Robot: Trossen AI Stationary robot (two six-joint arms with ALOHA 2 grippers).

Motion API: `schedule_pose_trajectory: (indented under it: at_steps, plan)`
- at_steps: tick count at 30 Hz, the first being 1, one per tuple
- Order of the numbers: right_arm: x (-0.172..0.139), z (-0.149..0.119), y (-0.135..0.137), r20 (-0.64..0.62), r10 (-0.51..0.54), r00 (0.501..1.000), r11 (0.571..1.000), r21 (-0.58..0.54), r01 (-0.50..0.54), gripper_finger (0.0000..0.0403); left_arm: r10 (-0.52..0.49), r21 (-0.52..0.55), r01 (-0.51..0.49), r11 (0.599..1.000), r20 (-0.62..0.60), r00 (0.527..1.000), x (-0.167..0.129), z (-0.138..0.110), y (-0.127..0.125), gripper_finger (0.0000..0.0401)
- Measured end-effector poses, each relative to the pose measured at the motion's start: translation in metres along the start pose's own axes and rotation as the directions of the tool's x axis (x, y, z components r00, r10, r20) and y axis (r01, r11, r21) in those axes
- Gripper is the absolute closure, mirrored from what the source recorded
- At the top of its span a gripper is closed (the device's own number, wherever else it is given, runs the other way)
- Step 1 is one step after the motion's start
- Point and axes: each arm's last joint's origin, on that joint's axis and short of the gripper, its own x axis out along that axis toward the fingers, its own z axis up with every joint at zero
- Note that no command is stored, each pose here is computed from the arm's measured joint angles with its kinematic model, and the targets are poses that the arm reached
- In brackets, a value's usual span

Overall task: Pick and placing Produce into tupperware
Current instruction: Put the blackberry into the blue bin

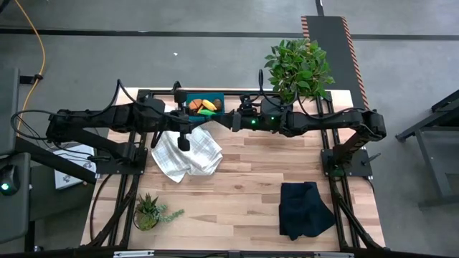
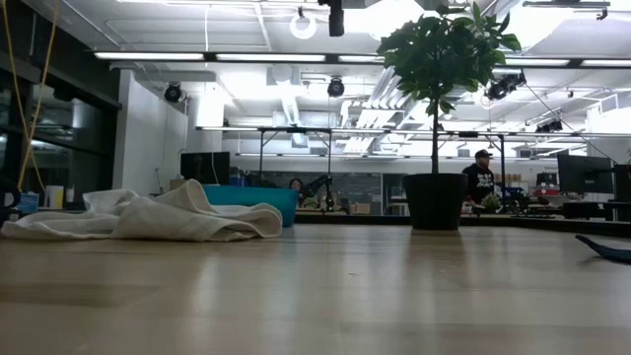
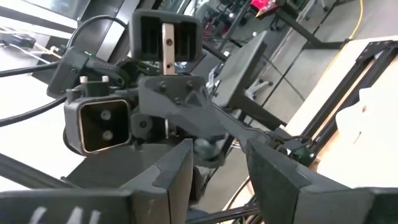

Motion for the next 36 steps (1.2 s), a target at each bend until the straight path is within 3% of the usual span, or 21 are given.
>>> schedule_pose_trajectory:
  at_steps: [5,9,13,21,29,36]
  plan:
    - [0.0,0.0,-0.002,0.013,-0.034,0.999,0.999,-0.008,0.034,0.026,0.051,0.016,-0.049,0.999,-0.103,0.993,0.0,-0.007,-0.001,0.0348]
    - [-0.002,-0.01,-0.014,-0.101,-0.144,0.984,0.99,-0.014,0.143,0.026,0.066,-0.021,-0.07,0.997,-0.168,0.984,0.0,-0.013,0.0,0.0348]
    - [-0.005,-0.024,-0.017,-0.204,-0.21,0.956,0.977,-0.027,0.209,0.026,0.048,-0.121,-0.075,0.99,-0.216,0.975,0.003,-0.025,0.011,0.0348]
    - [-0.007,-0.04,-0.011,-0.258,-0.215,0.942,0.977,-0.054,0.208,0.026,0.043,-0.328,-0.144,0.934,-0.298,0.954,0.005,-0.061,0.056,0.0348]
    - [-0.008,-0.044,-0.009,-0.272,-0.219,0.937,0.976,-0.076,0.206,0.026,-0.004,-0.543,-0.207,0.814,-0.361,0.933,-0.001,-0.11,0.103,0.0348]
    - [-0.008,-0.044,-0.009,-0.271,-0.219,0.937,0.976,-0.083,0.204,0.026,-0.181,-0.719,-0.163,0.676,-0.376,0.909,0.019,-0.155,0.12,0.0348]
